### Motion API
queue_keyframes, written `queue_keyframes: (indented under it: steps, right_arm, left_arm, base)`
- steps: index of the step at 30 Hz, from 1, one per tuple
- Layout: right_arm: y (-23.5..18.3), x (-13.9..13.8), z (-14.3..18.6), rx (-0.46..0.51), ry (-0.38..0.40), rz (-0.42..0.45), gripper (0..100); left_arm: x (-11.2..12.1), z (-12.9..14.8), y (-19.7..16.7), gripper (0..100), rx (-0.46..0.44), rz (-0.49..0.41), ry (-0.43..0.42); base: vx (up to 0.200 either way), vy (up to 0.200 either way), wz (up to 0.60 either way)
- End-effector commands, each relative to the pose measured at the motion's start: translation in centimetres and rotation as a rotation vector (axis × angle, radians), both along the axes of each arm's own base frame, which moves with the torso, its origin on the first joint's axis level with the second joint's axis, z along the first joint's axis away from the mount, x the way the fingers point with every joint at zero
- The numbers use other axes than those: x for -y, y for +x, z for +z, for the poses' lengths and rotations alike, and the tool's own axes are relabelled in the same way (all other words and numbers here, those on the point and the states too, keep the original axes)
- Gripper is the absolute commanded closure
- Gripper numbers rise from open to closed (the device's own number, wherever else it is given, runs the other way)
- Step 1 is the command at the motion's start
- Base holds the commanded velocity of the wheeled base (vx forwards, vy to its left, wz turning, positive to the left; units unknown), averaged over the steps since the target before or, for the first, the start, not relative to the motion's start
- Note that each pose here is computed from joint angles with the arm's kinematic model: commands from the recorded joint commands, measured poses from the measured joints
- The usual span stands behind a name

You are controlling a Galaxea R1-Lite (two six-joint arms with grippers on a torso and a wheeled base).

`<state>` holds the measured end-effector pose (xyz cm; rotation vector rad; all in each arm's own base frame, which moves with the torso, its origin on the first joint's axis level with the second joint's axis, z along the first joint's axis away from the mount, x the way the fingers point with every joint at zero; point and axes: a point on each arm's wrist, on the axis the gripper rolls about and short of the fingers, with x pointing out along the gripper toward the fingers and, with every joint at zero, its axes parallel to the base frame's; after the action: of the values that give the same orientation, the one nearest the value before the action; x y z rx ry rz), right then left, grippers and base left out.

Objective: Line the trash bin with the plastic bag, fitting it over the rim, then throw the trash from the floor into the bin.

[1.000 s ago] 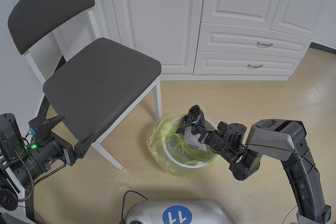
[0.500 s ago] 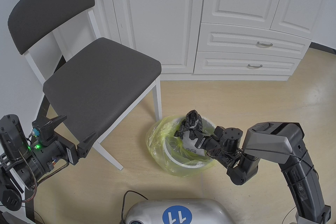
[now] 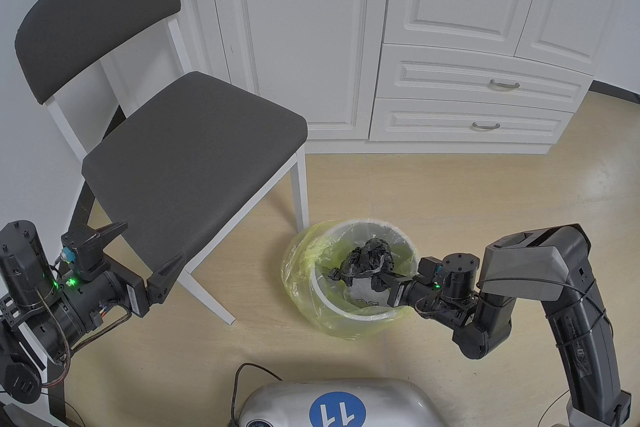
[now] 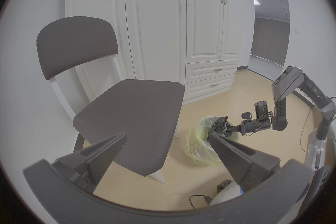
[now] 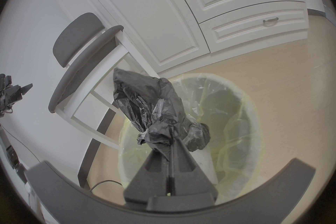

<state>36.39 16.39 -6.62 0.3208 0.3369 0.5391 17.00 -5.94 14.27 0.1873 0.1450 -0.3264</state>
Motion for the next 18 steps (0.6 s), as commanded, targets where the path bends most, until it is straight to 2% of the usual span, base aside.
queue_keyframes:
  steps: [1,3,4,7,13,18]
  right_arm:
    - [0.6,-0.7,-0.2,0.03,0.02,-0.013,100]
    - [0.6,-0.7,-0.3,0.029,0.021,-0.013,100]
    - [1.5,-2.1,-1.1,0.067,0.024,-0.072,100]
    - [2.5,-3.1,-1.0,0.118,0.038,-0.14,100]
    - [2.6,-3.4,0.5,0.129,0.093,-0.161,100]
    - [2.6,-3.2,0.3,0.122,0.09,-0.164,100]
  left_arm:
    - [0.0,-0.1,0.0,0,-0.002,0.0,0.001]
    - [0.0,-0.1,0.0,0,-0.002,0.0,0.001]
    - [0.0,-0.1,0.0,0,-0.003,-0.002,0.001]
    - [0.1,0.0,0.1,0,-0.001,-0.002,0.001]
    - [0.0,0.0,0.0,0,-0.001,-0.003,0.001]
    - [0.1,0.0,-0.1,0,0.002,-0.005,0.001]
  base:
    - [0.0,0.0,0.0]
    - [0.0,0.0,0.0]
    - [0.0,0.0,0.0]
    - [0.0,0.0,0.0]
    - [0.0,0.0,0.0]
    - [0.0,0.0,0.0]
